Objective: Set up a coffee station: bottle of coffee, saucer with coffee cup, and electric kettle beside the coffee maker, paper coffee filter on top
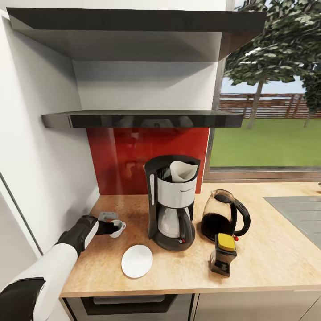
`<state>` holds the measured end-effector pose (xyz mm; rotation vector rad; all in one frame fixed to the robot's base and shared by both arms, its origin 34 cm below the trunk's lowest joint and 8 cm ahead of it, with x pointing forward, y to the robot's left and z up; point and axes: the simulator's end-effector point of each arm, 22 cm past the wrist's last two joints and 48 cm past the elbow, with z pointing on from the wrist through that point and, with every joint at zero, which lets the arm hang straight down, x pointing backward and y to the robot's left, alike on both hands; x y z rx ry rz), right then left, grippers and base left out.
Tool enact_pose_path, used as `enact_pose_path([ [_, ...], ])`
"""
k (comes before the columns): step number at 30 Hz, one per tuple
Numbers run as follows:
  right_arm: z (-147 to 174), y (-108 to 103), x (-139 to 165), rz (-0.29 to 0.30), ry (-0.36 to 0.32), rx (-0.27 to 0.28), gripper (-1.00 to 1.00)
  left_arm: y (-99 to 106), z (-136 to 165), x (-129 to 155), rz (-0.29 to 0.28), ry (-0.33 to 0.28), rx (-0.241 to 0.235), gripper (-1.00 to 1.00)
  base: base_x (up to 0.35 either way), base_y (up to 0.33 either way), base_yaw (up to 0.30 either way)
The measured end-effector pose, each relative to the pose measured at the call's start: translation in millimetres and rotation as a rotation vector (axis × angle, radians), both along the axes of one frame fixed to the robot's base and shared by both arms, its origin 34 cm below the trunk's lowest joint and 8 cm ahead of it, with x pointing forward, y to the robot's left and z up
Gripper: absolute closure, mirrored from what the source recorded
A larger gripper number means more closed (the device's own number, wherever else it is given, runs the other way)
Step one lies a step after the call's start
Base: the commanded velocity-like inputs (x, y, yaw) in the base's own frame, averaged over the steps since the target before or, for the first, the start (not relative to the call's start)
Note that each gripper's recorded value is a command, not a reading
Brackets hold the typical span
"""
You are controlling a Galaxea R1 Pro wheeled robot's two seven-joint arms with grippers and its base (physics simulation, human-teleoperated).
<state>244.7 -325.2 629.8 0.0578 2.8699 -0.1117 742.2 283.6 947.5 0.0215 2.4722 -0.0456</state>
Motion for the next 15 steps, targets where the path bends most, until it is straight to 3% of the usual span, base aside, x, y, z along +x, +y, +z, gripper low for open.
enact_pose_path([
  [15, 0.0, 0.0, 0.0, 0.0, 0.0, 0.0, -1.0, 0.0, -7.7, -5.0, 0.0, 0.019, -0.002, -1.0, 0.0, 0.0, 0.0],
])
